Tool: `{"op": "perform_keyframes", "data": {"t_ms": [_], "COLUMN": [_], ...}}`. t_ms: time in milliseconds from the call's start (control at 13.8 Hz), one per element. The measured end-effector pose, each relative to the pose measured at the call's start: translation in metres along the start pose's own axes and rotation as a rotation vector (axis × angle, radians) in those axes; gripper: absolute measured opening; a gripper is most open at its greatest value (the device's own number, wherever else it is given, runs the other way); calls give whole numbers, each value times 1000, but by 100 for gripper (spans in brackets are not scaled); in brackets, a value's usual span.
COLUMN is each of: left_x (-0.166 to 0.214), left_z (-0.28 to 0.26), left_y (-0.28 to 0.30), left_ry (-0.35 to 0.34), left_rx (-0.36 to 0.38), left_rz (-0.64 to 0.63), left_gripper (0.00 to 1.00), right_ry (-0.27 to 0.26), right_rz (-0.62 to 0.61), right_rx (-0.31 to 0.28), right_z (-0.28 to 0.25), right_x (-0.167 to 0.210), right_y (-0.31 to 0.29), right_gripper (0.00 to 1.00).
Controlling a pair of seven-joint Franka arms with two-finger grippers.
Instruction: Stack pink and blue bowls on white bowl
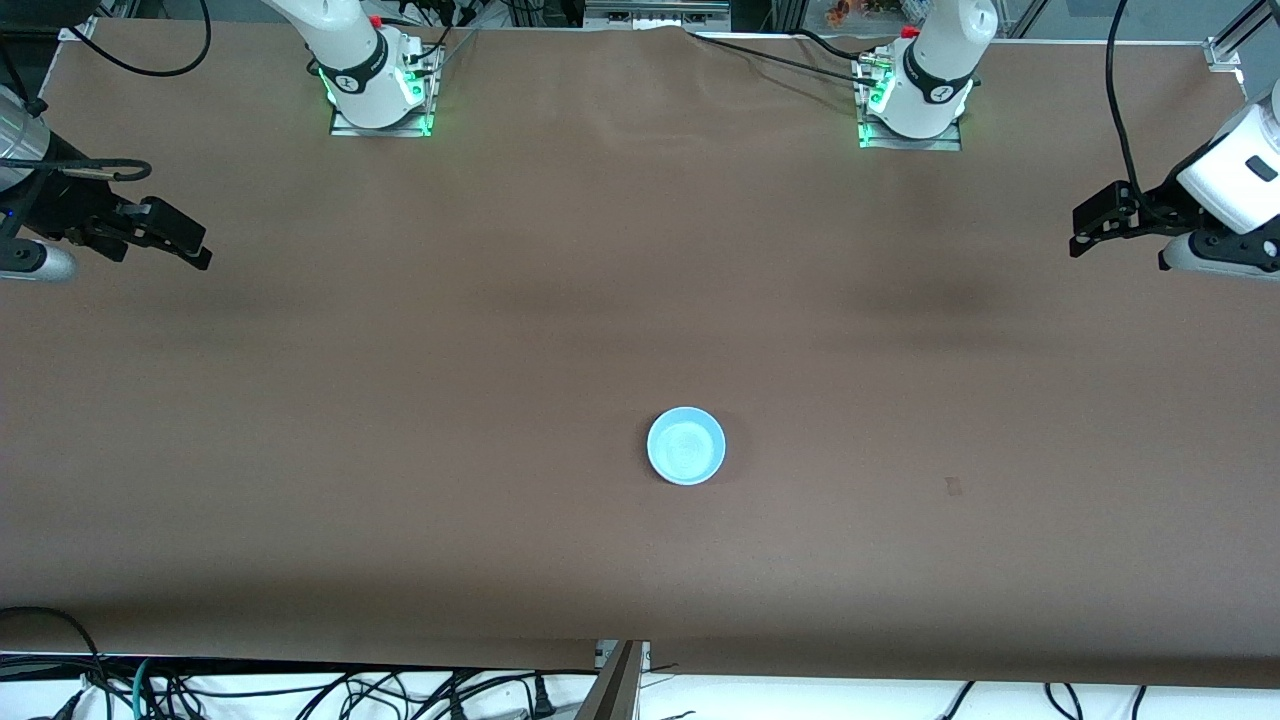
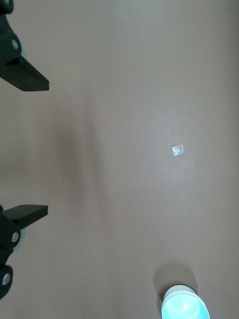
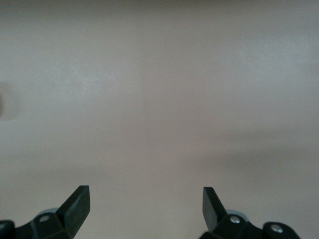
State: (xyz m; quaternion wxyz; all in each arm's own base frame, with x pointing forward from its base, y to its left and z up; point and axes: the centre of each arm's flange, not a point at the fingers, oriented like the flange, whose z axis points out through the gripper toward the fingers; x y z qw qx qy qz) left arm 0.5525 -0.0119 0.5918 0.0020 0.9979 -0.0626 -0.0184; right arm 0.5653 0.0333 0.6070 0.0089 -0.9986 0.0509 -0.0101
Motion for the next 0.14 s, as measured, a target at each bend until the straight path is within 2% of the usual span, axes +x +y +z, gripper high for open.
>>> {"op": "perform_keyframes", "data": {"t_ms": [145], "left_x": [4], "left_z": [5], "left_y": [3], "left_ry": [-3], "left_rx": [1], "left_rz": [-14], "left_gripper": [100], "right_ry": [0], "right_rz": [0], "right_rx": [0], "right_z": [0], "right_x": [0], "right_y": [0], "right_gripper": [100]}}
